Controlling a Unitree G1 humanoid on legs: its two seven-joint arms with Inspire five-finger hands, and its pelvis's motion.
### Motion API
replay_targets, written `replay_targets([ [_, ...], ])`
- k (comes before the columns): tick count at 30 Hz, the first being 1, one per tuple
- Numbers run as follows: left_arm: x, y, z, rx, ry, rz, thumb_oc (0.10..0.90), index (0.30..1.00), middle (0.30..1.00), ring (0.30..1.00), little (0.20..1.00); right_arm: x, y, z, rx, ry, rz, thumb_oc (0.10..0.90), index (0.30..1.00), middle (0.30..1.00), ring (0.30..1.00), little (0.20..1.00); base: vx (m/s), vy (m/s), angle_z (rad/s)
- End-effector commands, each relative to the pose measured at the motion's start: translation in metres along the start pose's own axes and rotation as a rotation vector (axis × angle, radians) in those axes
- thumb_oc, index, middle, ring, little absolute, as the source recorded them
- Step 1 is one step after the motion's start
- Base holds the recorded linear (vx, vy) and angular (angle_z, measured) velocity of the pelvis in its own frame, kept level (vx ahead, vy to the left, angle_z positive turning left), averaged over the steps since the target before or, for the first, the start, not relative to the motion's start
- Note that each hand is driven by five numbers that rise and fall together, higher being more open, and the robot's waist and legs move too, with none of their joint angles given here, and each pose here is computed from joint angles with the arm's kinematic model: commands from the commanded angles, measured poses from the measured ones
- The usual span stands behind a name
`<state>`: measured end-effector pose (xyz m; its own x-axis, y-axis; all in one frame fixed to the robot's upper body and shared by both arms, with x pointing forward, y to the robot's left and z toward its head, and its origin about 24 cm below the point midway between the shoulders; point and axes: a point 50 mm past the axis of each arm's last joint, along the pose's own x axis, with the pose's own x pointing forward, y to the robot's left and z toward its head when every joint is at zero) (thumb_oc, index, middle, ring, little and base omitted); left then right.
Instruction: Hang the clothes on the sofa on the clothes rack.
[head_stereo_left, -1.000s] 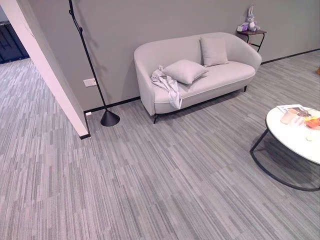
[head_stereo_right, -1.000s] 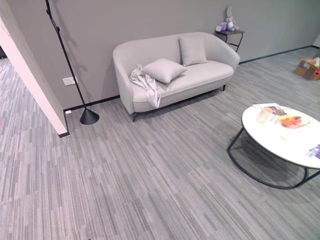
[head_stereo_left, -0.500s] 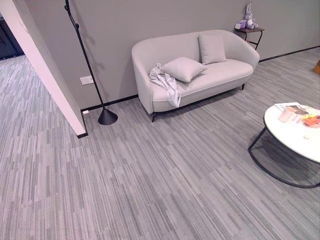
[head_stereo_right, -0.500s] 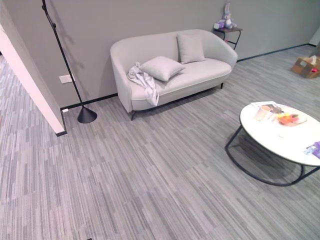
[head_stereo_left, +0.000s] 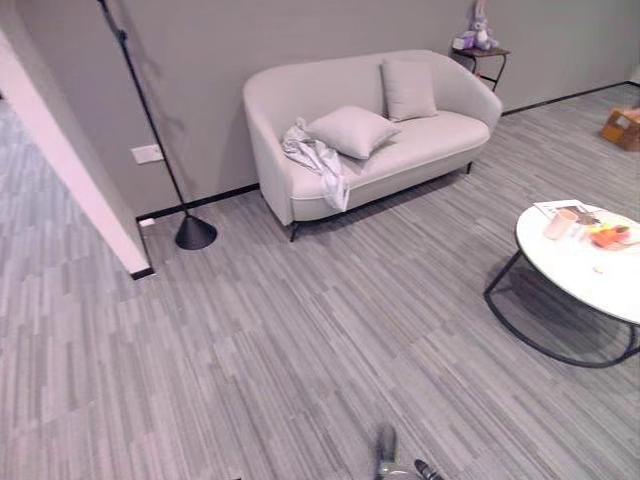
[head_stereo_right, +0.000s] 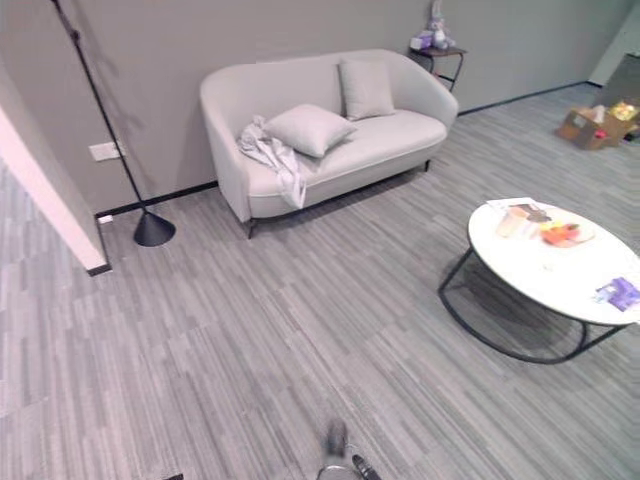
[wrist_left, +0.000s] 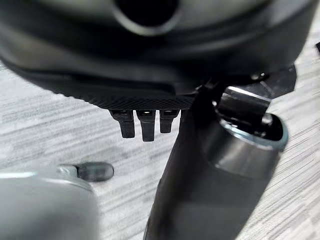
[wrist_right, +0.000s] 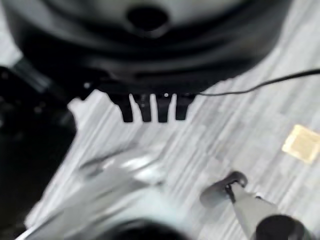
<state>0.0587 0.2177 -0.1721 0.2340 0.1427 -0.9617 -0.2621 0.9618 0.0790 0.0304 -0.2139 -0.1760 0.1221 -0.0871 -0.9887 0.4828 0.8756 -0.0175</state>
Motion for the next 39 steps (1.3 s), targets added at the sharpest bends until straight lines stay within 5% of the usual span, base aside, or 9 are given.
replay_targets([
  [1, 0.001, -0.017, 0.014, 0.049, -0.059, -0.051, 0.8, 0.9, 0.9, 0.9, 0.9, -0.002, -0.008, -0.017, -0.035, 0.081, -0.019, 0.8, 0.9, 0.9, 0.9, 0.9, 0.48, -0.383, 0.57],
  [15, 0.002, -0.019, 0.033, -0.018, -0.158, -0.013, 0.8, 0.9, 0.9, 0.9, 0.9, -0.003, -0.009, 0.04, -0.224, -0.112, -0.047, 0.8, 0.9, 0.9, 0.9, 0.9, 0.35, -0.414, 0.1],
  [29, -0.006, 0.013, -0.033, -0.081, 0.049, 0.082, 0.8, 0.9, 0.9, 0.9, 0.9, 0.0, 0.034, 0.032, -0.529, -0.138, 0.109, 0.8, 0.9, 0.9, 0.9, 0.9, 0.36, -0.063, -0.51],
  [39, -0.001, 0.005, -0.001, 0.104, -0.027, 0.042, 0.8, 0.9, 0.9, 0.9, 0.9, 0.001, 0.027, 0.022, -0.475, -0.082, 0.085, 0.8, 0.9, 0.9, 0.9, 0.9, 0.35, 0.085, 0.05],
])
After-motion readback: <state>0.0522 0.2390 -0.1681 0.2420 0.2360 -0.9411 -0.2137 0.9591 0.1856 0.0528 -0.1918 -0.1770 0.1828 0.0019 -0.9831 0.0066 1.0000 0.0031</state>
